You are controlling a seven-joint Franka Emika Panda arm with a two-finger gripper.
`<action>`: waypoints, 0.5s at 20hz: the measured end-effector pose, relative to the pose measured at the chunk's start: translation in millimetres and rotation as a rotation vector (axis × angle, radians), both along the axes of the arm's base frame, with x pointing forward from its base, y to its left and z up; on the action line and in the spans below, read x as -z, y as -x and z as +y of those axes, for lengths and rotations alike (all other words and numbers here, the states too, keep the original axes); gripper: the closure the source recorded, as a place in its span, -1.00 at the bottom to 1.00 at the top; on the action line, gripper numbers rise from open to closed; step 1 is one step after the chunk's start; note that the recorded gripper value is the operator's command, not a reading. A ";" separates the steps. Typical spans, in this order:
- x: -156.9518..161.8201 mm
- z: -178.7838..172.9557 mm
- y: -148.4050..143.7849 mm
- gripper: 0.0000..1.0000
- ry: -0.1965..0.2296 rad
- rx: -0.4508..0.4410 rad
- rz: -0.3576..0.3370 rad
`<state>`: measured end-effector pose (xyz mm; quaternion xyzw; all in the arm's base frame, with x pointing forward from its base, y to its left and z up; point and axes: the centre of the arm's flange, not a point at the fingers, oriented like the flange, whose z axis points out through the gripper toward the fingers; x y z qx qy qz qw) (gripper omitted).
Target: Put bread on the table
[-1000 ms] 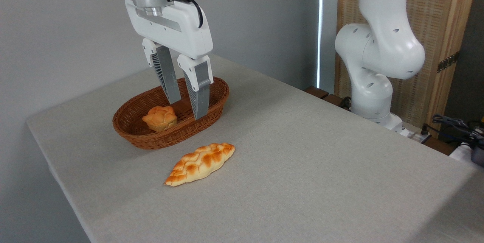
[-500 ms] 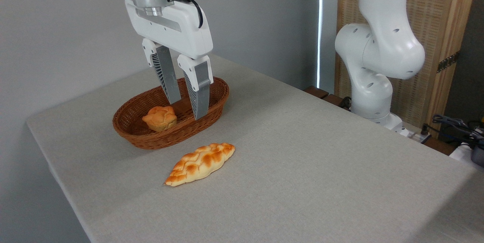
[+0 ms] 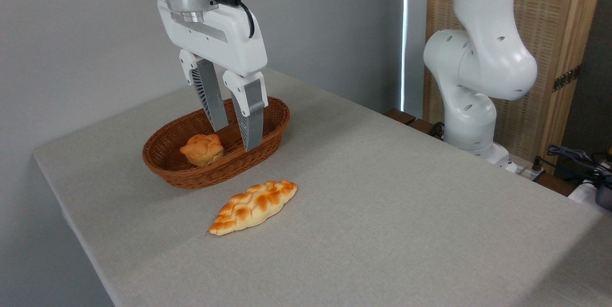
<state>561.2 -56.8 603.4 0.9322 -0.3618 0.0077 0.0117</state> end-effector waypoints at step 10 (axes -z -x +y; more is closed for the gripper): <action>10.6 -10.7 1.2 -1.00 0.049 0.006 0.018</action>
